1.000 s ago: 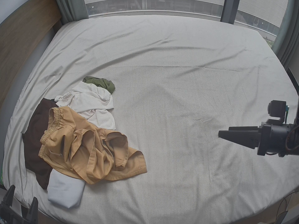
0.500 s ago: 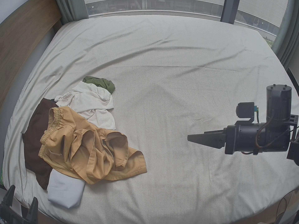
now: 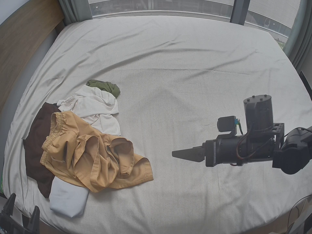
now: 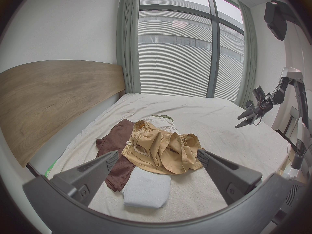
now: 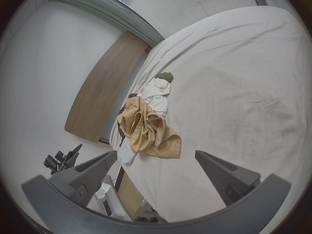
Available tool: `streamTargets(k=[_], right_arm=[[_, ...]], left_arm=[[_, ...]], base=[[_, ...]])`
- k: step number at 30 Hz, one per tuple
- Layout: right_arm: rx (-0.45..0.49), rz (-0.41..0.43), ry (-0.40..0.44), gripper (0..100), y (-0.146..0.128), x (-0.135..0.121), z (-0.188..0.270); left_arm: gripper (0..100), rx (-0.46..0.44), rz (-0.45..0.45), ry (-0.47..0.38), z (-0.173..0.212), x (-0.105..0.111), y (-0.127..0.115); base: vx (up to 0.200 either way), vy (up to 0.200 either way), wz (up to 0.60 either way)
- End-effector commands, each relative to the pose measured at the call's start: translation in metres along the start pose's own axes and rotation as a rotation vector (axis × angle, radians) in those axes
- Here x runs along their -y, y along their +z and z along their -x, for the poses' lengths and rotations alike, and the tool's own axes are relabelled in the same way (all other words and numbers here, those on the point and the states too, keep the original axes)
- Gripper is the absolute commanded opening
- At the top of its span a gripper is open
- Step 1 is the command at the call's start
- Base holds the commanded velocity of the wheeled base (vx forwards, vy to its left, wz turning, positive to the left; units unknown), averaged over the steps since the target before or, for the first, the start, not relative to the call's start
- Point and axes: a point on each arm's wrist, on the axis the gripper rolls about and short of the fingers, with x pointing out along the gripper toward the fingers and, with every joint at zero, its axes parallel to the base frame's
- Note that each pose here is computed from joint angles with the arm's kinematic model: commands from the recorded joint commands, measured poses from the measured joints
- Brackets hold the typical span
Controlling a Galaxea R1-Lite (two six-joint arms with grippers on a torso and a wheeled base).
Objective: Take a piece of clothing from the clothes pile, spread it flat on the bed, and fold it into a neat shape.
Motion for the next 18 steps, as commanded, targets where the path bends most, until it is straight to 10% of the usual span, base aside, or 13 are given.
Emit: streamTargets(k=[1, 18], right_arm=[[-0.045, -0.013, -0.011, 100, -0.005, 0.008, -0.021], [-0.12, 0.009, -0.044, 100, -0.033, 0.015, -0.083]], left_arm=[[100, -0.002, 0.001, 0.0, 0.0, 0.0, -0.005], [100, -0.002, 0.001, 0.0, 0.0, 0.0, -0.005]], base=[[0.0, 0.0, 0.0], [0.0, 0.0, 0.0]])
